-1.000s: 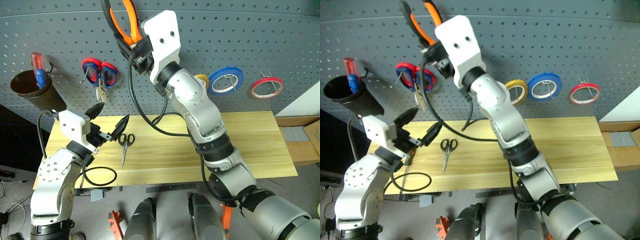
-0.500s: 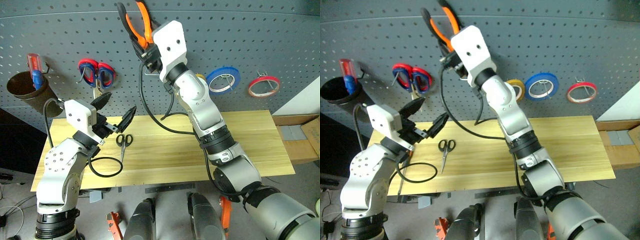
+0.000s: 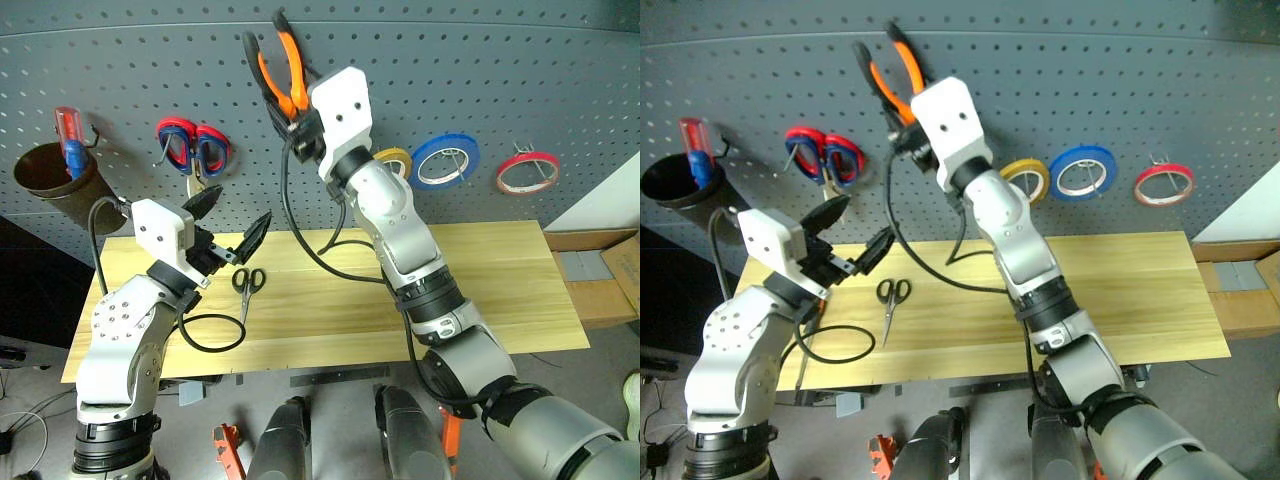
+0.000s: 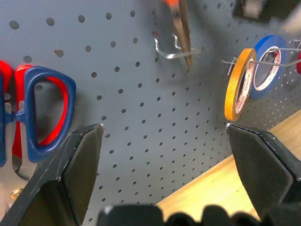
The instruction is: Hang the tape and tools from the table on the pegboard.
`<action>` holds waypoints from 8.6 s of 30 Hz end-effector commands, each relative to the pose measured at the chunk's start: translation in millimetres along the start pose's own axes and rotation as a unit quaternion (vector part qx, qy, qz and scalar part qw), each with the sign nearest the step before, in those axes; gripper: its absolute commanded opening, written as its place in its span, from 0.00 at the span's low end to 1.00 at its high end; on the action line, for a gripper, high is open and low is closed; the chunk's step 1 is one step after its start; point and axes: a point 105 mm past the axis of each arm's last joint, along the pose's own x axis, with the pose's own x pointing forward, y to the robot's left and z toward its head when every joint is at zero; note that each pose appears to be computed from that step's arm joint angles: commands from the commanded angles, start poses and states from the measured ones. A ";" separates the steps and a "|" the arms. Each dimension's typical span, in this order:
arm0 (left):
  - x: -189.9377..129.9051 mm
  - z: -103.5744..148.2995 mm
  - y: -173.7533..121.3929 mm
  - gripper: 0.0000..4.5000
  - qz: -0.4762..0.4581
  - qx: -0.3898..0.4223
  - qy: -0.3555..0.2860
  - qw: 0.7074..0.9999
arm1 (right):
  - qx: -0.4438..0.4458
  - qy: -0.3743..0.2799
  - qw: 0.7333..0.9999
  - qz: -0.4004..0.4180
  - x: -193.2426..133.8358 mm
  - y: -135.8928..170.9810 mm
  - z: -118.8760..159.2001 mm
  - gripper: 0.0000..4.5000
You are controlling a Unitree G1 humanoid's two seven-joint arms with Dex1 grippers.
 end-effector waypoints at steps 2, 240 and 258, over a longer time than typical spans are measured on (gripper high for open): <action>1.6 5.1 -1.2 1.00 0.003 0.014 -0.014 1.000 | -0.020 -0.008 1.000 0.006 -3.4 5.1 -0.7 0.55; -113.0 -0.5 93.6 0.19 0.382 0.107 0.048 0.917 | 0.061 0.111 0.929 0.348 -94.3 45.0 18.2 0.98; -37.1 138.1 133.1 0.19 0.314 0.145 -0.157 0.925 | 0.035 0.095 0.946 0.307 -76.7 22.5 12.0 0.98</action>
